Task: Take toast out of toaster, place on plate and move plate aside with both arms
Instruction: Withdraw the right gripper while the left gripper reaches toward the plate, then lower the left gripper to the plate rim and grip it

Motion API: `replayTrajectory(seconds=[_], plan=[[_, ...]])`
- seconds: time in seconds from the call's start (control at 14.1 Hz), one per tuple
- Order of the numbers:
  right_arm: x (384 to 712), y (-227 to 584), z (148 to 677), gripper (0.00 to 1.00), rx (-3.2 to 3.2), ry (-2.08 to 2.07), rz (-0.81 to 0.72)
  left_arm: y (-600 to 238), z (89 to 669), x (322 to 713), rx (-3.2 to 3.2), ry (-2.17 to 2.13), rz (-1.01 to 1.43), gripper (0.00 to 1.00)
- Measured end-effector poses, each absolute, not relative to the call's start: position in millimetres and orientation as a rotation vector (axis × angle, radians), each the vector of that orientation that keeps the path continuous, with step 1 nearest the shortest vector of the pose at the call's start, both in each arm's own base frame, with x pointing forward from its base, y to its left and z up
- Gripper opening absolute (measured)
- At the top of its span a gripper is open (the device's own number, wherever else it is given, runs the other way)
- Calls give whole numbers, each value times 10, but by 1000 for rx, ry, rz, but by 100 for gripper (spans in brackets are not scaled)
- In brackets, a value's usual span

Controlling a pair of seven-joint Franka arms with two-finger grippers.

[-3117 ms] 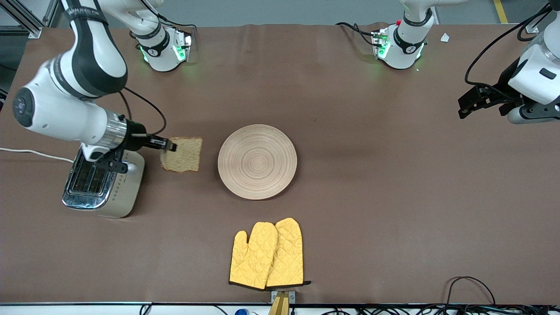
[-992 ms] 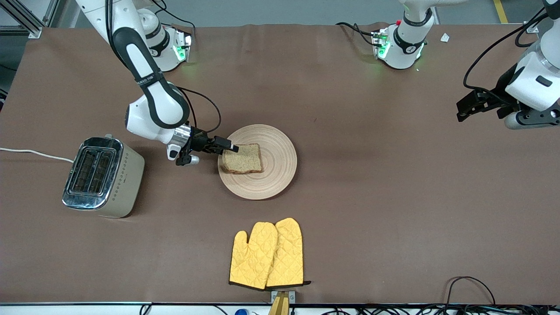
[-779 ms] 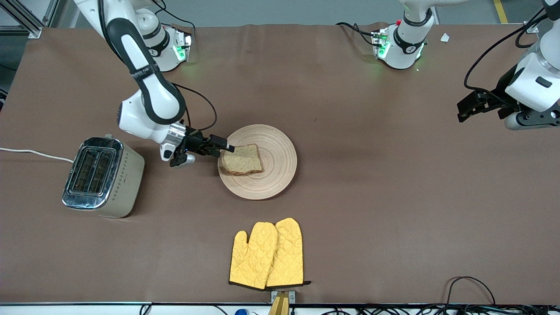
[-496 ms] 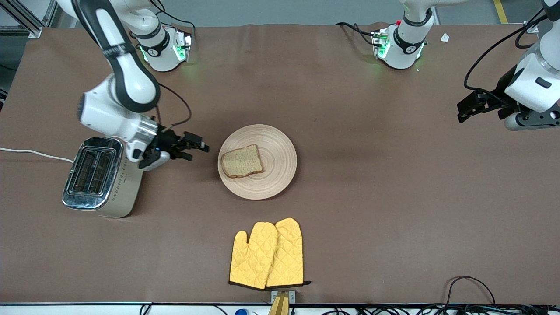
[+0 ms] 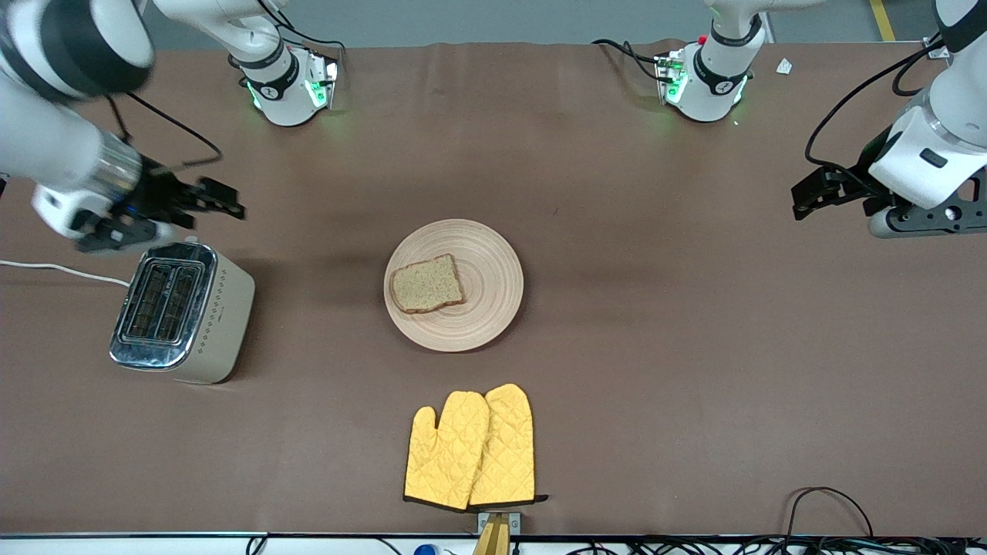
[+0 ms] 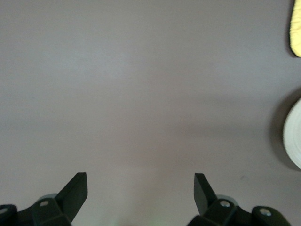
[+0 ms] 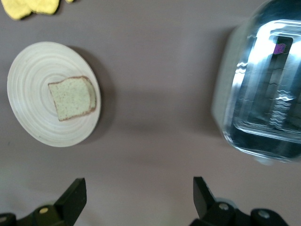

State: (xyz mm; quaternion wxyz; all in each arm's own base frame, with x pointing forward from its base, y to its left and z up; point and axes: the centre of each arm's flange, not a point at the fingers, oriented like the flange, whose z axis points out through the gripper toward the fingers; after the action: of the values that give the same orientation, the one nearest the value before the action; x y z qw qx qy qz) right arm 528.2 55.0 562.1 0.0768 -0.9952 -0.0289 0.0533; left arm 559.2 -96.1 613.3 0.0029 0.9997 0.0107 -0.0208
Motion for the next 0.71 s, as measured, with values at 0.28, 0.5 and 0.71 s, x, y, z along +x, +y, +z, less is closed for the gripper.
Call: replayTrajectory(seconds=[0.28, 0.5, 0.71], plan=[[5264, 260, 6225, 100, -3104, 22, 105, -1295, 5876, 5731, 2978, -19, -114, 100], [5223, -68, 6549, 100, -3184, 21, 84, -1870, 5454, 5880, 2839, -94, -167, 100], [5198, -195, 6729, 100, -3196, 36, 50, -2370, 4945, 5994, 2699, -167, -235, 100]])
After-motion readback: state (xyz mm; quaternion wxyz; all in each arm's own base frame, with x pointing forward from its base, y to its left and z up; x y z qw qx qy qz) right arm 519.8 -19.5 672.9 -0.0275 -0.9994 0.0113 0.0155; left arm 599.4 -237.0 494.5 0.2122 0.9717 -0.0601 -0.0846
